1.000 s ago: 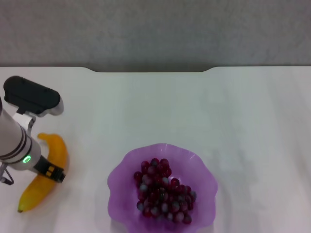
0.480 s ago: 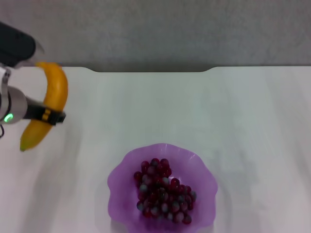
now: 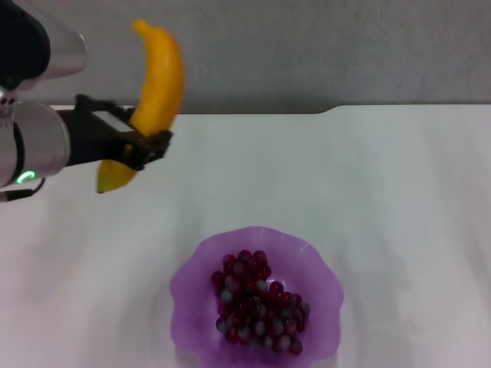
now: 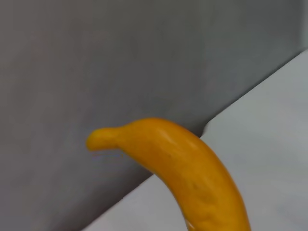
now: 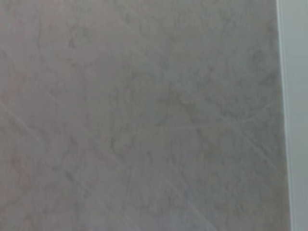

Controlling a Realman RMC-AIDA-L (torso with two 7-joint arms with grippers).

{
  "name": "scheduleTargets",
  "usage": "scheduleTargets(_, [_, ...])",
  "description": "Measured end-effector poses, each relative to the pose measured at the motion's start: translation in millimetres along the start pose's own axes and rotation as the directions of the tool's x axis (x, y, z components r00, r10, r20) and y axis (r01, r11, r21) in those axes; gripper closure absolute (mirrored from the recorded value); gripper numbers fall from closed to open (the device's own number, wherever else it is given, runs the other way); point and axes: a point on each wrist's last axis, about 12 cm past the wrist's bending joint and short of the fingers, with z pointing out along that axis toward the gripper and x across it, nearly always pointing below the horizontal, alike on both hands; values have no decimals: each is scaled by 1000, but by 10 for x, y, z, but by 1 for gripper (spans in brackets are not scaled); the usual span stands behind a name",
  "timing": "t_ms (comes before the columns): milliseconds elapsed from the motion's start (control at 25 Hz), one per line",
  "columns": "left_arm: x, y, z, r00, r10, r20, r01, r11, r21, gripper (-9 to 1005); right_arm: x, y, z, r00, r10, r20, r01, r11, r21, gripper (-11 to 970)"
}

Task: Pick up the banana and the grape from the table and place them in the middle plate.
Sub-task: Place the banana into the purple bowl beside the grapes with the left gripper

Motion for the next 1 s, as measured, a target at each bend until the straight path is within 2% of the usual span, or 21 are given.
scheduleTargets(160, [-3,-209,-58,991,108,75,-113,992,53,503,-2,-1,-2,1000,0,0,0,1000,0,293])
scheduleTargets(240, [24,-355,-40,979,179,100,-187,980,74,503,-2,-1,-2,1000,0,1,0,1000,0,293])
scheduleTargets(280, [24,-355,-40,979,179,100,-187,980,74,503,-2,0,-1,1000,0,1,0,1000,0,293])
scheduleTargets(320, [38,-414,-27,973,205,106,-215,973,84,503,-2,0,-1,1000,0,1,0,1000,0,293])
scheduleTargets(360, [63,-505,2,964,241,110,-253,962,106,503,-2,0,-1,1000,0,1,0,1000,0,293])
scheduleTargets(400, [63,-505,2,964,241,110,-253,962,106,503,-2,0,-1,1000,0,1,0,1000,0,293])
scheduleTargets(800, [324,-977,288,923,379,60,-380,882,279,503,-1,7,2,1000,0,0,0,1000,-2,293])
scheduleTargets(1000, [445,-1095,458,910,415,27,-399,854,333,503,-2,15,5,1000,1,1,-1,1000,-5,293])
